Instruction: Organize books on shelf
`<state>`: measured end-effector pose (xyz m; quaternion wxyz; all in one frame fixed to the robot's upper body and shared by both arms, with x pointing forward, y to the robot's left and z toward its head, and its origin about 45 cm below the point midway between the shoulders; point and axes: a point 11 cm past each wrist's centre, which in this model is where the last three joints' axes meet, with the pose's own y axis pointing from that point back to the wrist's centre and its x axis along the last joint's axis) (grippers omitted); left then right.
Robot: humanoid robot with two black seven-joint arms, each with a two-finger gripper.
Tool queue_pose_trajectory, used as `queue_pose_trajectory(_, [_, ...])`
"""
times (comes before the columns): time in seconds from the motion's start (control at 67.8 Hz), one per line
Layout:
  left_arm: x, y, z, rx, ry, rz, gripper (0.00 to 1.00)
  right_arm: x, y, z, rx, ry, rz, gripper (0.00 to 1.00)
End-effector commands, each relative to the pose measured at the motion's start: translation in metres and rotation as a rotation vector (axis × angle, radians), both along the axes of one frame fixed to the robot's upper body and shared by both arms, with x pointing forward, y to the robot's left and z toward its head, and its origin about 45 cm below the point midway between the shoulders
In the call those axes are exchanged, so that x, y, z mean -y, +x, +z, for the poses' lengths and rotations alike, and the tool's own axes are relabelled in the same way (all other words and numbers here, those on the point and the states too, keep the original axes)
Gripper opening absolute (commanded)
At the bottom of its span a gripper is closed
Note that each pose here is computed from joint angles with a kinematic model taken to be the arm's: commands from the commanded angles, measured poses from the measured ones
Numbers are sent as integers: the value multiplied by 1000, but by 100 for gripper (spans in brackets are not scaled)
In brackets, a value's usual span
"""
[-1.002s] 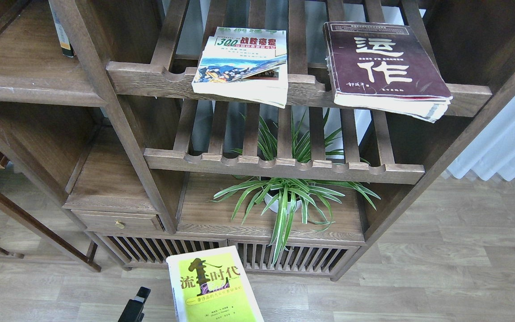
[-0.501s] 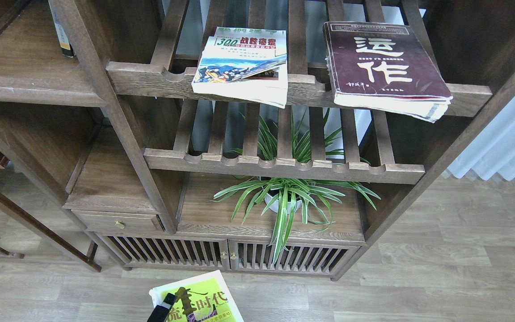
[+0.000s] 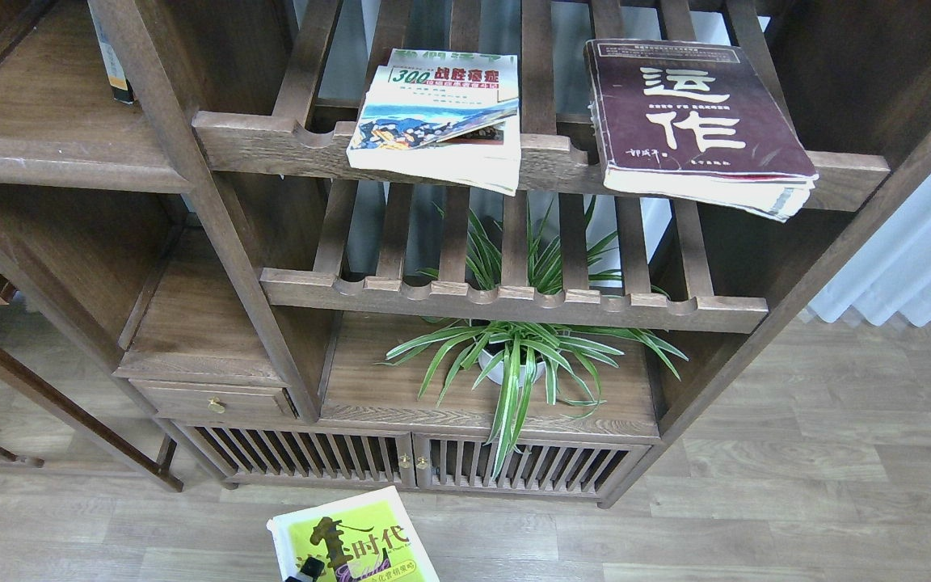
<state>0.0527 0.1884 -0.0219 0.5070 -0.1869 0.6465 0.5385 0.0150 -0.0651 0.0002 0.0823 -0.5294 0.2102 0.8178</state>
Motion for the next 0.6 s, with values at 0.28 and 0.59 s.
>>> queue_pose_trajectory(0.28, [-25, -6, -3, -13, 54, -10, 7, 9, 16, -6, 14, -28, -43, 3])
queue_pose_trajectory(0.59, [-36, -7, -3, -14, 76, 0, 7, 17, 20, -15, 13, -62, -39, 4])
